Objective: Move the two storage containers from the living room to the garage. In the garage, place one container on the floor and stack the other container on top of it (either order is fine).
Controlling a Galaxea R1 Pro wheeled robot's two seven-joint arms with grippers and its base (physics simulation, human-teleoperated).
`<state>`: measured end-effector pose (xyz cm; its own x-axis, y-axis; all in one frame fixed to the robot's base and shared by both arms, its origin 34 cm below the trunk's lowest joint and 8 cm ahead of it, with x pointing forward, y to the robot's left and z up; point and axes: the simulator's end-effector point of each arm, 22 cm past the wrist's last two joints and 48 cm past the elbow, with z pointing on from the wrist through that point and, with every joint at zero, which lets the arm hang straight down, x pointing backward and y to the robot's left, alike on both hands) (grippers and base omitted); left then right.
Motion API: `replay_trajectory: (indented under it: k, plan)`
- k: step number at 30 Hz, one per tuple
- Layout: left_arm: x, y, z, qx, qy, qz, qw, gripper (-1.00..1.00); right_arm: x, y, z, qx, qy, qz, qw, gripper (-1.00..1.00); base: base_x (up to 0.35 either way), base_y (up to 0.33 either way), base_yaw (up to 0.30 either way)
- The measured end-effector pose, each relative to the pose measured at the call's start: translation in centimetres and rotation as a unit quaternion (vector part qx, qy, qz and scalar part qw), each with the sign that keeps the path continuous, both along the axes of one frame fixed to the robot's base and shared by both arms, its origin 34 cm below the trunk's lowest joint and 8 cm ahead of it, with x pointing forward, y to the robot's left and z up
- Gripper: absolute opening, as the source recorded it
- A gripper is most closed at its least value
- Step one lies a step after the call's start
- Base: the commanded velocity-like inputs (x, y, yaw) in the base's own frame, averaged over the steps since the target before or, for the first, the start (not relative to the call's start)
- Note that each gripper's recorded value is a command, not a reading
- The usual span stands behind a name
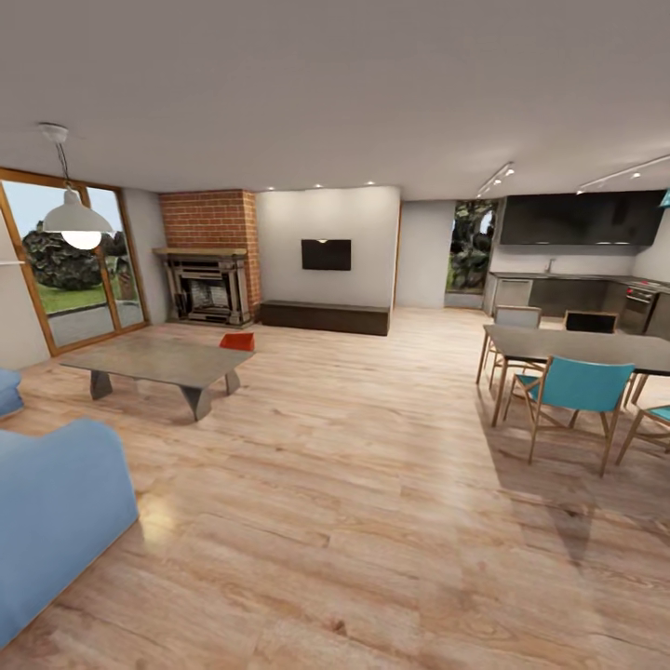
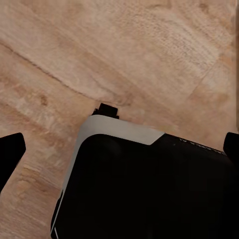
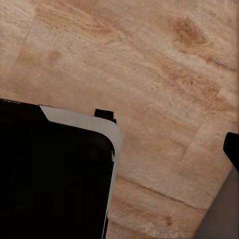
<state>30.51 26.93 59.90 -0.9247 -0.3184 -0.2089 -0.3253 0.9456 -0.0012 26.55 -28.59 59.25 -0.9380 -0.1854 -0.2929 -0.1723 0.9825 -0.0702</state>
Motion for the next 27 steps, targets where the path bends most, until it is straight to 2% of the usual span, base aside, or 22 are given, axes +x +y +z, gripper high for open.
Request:
replay_trajectory:
  k: [27]
  plan:
    - [0.07,0.01,0.02,0.000,-0.002,0.000,1.0000,1.00,0.05,0.46,0.00,0.003,-0.001,0.000,1.0000,1.00,0.323,0.000,0.000]
